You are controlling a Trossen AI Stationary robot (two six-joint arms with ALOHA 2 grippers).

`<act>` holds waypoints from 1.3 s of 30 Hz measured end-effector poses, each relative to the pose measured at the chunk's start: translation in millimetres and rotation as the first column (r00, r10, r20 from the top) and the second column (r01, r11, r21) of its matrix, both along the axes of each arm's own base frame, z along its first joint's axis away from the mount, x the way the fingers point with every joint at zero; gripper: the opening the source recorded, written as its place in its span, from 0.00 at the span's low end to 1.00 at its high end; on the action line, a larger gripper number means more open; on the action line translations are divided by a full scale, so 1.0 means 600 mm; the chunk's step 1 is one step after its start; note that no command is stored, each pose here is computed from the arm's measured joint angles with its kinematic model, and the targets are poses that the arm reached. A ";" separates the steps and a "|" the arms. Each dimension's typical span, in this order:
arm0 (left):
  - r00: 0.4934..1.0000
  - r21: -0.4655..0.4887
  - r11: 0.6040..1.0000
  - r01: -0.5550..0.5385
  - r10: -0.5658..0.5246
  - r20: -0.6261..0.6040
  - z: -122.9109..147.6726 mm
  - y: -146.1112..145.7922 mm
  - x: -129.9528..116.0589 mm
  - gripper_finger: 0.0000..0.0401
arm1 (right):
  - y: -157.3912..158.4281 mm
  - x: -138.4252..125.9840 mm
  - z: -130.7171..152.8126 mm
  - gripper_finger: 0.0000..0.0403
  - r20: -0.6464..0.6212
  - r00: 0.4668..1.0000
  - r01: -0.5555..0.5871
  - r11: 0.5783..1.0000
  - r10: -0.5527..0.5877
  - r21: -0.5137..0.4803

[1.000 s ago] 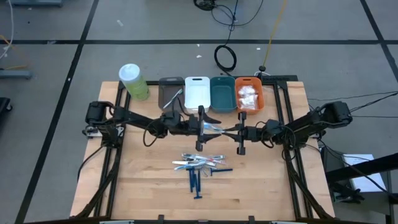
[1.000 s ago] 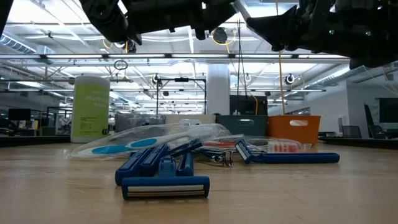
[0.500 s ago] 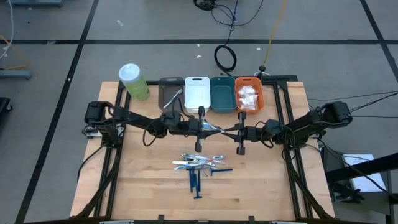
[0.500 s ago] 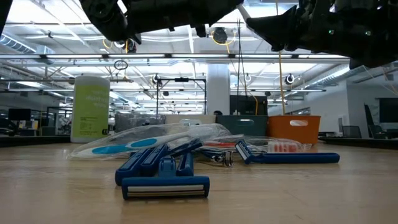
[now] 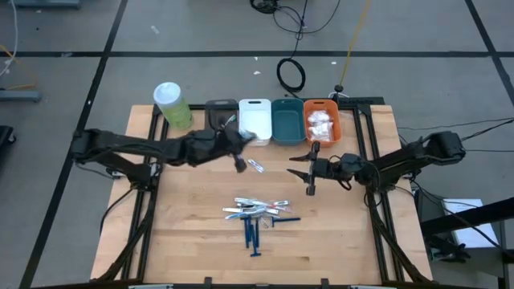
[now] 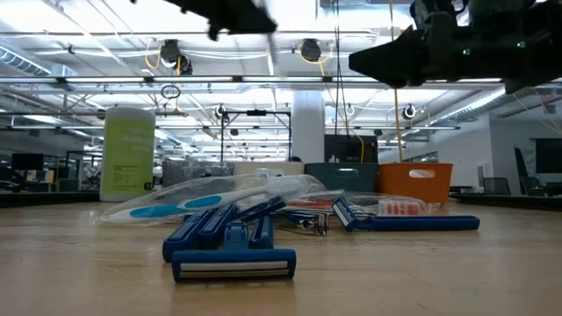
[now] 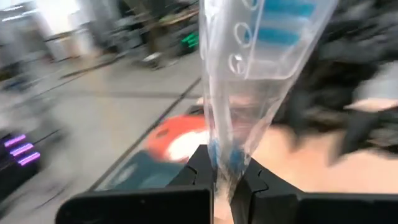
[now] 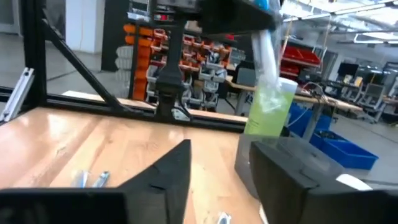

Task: Pick & Place Travel size toiletries
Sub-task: Put the blue toothbrush into the black bin

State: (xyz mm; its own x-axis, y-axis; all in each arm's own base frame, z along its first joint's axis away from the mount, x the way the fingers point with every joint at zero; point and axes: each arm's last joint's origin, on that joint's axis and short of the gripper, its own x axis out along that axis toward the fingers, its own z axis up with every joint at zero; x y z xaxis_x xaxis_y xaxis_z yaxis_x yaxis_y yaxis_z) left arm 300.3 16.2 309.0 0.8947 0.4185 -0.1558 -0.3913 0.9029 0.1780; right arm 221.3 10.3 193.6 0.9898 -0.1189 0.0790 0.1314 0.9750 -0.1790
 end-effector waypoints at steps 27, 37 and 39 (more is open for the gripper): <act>0.785 -0.484 0.619 -0.619 0.465 -0.410 -0.179 0.261 -0.170 0.07 | -0.010 -0.038 0.014 0.48 -0.138 0.979 0.154 0.988 -0.152 0.004; 0.818 -0.497 0.652 -0.572 0.408 -0.405 -0.178 0.248 -0.158 0.13 | -0.010 -0.038 0.014 0.47 -0.139 0.979 0.154 0.988 -0.152 0.004; 0.819 -0.502 0.650 -0.571 0.408 -0.404 -0.178 0.247 -0.158 0.19 | -0.010 -0.038 0.014 0.48 -0.139 0.979 0.154 0.988 -0.152 0.004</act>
State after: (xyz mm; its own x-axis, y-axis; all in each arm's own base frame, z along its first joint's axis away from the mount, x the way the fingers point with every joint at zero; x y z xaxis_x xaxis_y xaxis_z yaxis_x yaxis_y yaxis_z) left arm 205.7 164.4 202.1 0.4846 0.5373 -0.6902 -0.8259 0.5409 -0.1588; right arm 198.8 4.3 201.9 0.9612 -0.2695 -0.0593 0.2540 0.9480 -0.1919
